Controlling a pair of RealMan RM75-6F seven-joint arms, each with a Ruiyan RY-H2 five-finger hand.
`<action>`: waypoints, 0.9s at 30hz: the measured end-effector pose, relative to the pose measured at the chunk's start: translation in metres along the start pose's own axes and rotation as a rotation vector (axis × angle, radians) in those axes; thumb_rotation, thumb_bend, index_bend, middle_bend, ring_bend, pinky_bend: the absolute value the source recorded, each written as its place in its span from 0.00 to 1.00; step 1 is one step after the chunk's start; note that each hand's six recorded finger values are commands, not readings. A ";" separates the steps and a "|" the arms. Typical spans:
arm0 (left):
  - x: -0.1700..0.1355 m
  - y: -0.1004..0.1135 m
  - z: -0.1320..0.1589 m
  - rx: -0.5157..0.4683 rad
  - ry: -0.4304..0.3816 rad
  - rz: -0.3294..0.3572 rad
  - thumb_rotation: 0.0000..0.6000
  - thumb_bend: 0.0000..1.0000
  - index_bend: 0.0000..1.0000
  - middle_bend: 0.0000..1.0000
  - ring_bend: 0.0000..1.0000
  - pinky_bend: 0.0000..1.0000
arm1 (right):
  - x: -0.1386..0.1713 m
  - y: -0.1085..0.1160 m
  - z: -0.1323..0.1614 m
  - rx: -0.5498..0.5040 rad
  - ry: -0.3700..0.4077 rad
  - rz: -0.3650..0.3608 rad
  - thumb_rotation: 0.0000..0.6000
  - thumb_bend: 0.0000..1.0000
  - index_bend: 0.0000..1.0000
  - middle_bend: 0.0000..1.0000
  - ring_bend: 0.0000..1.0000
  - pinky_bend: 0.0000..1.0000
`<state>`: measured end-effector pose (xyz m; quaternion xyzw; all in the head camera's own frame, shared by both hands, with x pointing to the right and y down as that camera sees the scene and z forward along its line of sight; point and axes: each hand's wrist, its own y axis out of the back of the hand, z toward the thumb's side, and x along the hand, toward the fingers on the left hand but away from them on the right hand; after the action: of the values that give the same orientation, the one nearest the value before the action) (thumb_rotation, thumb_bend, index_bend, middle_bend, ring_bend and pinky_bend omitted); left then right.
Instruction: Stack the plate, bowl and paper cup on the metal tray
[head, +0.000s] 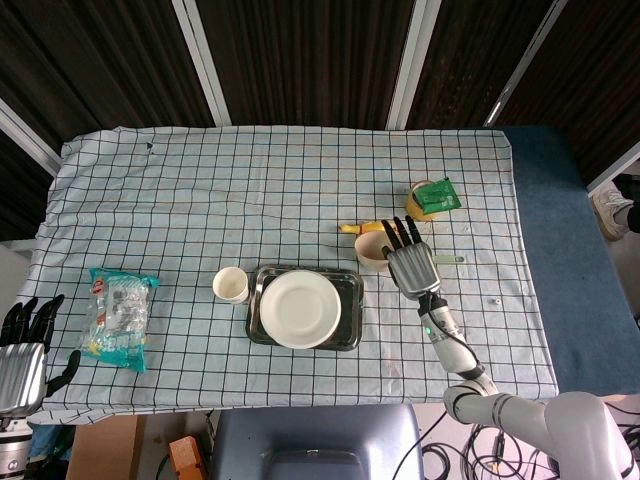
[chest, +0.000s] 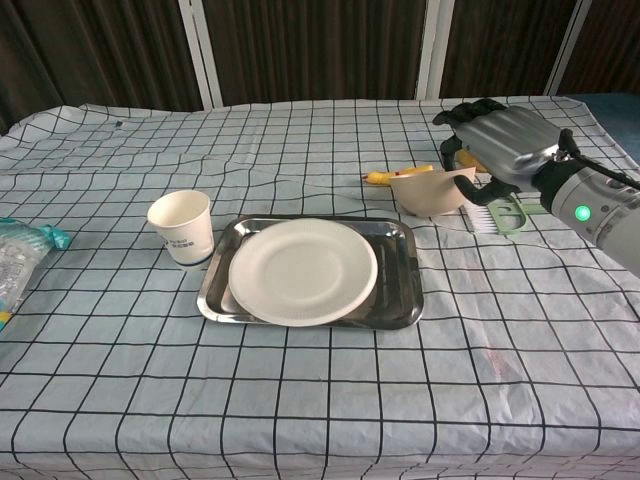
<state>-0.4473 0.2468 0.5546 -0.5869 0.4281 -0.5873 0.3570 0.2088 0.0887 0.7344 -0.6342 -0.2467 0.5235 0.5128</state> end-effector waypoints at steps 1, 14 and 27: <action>0.000 0.000 0.000 0.000 0.000 0.000 1.00 0.37 0.00 0.14 0.04 0.04 | 0.000 0.001 0.000 -0.002 0.000 -0.005 1.00 0.47 0.75 0.11 0.00 0.00; 0.000 0.001 0.001 0.000 -0.002 0.002 1.00 0.37 0.00 0.14 0.04 0.04 | 0.008 0.052 0.029 -0.078 0.108 -0.259 1.00 0.46 0.78 0.14 0.00 0.00; -0.002 0.002 0.001 -0.001 -0.006 0.006 1.00 0.37 0.00 0.14 0.04 0.04 | 0.036 0.035 0.121 -0.090 0.350 -0.259 1.00 0.45 0.78 0.15 0.00 0.00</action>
<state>-0.4460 0.2474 0.5523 -0.5873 0.4291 -0.5843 0.3599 0.1016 0.1544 0.6971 -0.7005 -0.2565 0.3236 0.5820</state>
